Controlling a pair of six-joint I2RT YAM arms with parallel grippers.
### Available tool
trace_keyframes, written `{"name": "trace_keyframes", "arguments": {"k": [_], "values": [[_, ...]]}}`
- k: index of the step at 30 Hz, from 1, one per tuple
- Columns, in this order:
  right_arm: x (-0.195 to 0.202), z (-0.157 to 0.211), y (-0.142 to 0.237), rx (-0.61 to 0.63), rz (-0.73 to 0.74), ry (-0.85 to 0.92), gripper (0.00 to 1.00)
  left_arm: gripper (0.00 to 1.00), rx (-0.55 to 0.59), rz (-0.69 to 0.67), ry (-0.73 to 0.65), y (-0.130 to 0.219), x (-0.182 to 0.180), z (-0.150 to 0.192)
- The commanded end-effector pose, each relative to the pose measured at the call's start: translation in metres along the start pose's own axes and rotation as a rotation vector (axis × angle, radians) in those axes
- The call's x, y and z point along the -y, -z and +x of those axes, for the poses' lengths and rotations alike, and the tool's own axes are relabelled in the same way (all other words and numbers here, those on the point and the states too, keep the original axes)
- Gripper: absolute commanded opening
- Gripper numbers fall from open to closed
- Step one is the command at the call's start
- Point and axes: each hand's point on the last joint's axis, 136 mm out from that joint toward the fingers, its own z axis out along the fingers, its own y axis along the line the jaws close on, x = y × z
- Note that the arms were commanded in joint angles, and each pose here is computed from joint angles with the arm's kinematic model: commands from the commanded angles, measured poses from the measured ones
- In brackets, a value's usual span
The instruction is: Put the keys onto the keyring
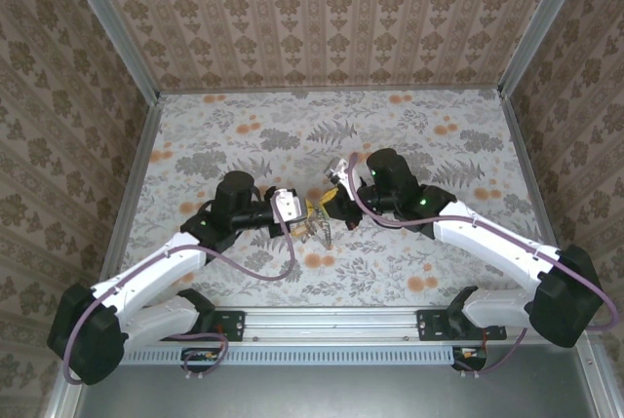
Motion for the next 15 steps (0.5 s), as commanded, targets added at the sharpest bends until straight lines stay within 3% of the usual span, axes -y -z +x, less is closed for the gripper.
{"name": "trace_keyframes", "arguments": {"k": [1,15], "values": [[0.006,-0.002,-0.007,-0.029,0.027,-0.029,0.00,0.00,0.082,-0.042,-0.018,0.002,-0.013,-0.027],[0.025,0.009,-0.008,-0.093,0.094,-0.093,0.00,0.00,0.101,-0.062,0.027,0.002,-0.013,-0.031]]}}
